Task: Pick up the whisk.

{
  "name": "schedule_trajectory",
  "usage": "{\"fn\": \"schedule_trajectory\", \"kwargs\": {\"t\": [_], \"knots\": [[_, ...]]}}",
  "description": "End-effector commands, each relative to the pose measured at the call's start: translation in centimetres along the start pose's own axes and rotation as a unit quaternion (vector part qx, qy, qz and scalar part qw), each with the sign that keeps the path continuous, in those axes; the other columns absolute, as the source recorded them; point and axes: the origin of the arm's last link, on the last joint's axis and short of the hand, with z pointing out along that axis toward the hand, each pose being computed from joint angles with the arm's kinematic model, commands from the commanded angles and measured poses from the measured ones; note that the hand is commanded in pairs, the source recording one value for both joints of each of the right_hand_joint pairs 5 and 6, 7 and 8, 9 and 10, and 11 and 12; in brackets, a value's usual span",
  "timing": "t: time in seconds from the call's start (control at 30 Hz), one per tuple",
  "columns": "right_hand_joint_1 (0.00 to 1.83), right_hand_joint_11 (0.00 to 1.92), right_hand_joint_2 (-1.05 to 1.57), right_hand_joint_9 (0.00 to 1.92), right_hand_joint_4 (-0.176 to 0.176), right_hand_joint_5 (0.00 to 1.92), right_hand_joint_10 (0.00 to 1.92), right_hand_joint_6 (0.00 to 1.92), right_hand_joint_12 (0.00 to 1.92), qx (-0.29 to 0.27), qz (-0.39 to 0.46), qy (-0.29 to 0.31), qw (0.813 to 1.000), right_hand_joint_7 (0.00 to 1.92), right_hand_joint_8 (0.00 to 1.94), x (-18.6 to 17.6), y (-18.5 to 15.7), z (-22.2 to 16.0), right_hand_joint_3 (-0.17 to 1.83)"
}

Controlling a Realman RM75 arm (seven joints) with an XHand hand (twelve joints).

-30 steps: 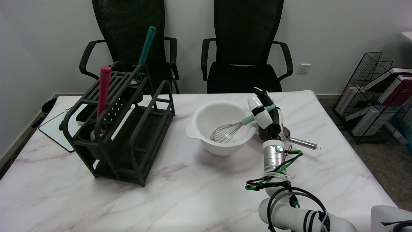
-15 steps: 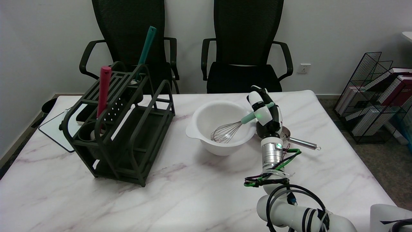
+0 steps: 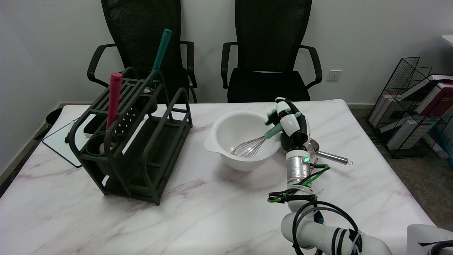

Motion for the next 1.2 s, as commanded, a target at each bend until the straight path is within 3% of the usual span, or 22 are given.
{"fn": "schedule_trajectory", "kwargs": {"t": [0.03, 0.4, 0.57, 0.6, 1.2], "knots": [[0.94, 1.52, 0.94, 1.62, 0.0, 1.1, 1.62, 1.1, 1.52, -0.009, 0.026, 0.008, 1.0, 1.61, 1.61, 0.0, 0.2, -0.1, 0.87], [0.87, 1.54, 1.03, 1.72, 0.0, 1.38, 1.72, 1.38, 1.54, -0.009, 0.023, 0.007, 1.0, 1.77, 1.77, 0.3, 0.1, 0.0, 0.88], [0.83, 1.6, 1.18, 1.82, 0.0, 1.89, 1.82, 1.89, 1.6, -0.006, 0.026, 0.001, 1.0, 1.91, 1.91, -0.1, -0.1, 0.1, 0.88], [0.83, 1.63, 1.19, 1.83, 0.0, 1.92, 1.83, 1.92, 1.63, -0.005, 0.028, -0.001, 1.0, 1.92, 1.92, -0.2, -0.1, 0.2, 0.88], [0.84, 1.75, 1.27, 1.92, 0.0, 1.92, 1.92, 1.92, 1.75, 0.015, 0.074, -0.038, 0.996, 1.92, 1.92, -1.0, -2.4, 0.9, 0.93]]}}
